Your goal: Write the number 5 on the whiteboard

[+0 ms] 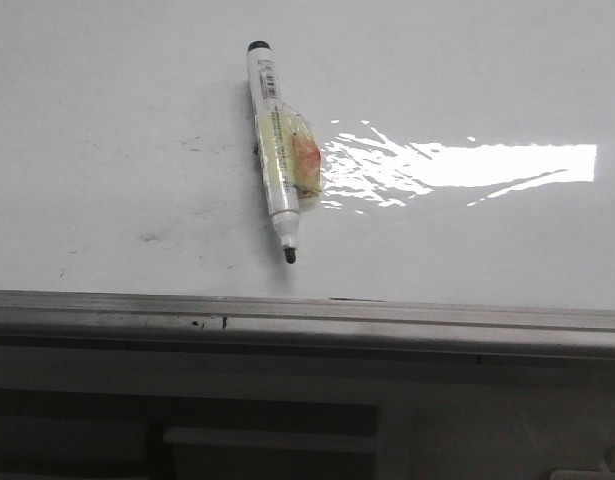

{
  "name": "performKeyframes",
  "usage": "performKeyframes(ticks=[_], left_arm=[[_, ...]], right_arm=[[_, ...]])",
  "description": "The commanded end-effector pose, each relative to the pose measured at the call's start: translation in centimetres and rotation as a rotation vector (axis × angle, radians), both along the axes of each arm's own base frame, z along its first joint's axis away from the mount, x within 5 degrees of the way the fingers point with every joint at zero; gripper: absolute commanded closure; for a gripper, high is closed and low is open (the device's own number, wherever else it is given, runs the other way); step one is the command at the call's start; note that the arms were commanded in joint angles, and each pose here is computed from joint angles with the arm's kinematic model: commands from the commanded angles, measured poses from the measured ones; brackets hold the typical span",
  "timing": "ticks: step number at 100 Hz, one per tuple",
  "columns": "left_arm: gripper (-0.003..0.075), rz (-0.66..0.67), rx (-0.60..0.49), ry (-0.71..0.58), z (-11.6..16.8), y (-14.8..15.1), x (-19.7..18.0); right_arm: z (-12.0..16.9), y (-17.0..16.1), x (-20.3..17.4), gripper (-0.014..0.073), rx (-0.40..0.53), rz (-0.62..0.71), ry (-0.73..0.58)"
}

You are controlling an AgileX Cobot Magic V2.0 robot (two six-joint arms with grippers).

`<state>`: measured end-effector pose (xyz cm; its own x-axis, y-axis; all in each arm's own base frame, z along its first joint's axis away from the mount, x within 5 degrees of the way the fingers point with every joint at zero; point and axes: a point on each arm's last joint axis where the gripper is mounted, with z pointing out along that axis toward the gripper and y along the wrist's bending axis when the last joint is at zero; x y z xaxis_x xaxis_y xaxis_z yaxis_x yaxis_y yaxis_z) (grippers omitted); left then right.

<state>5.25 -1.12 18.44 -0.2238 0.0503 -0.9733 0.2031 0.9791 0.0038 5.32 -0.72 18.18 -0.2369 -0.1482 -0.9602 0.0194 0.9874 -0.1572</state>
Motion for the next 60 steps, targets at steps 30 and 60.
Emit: performKeyframes(ticks=[30, 60], left_arm=[[0.0741, 0.064, -0.539, -0.28, 2.7, 0.4, 0.1], [0.0741, 0.105, -0.846, -0.237, 3.0, 0.7, 0.1]], right_arm=[[2.7, 1.2, 0.2, 0.0658, -0.029, 0.129, -0.368], [5.2, 1.3, -0.5, 0.0658, 0.294, 0.163, -0.612]])
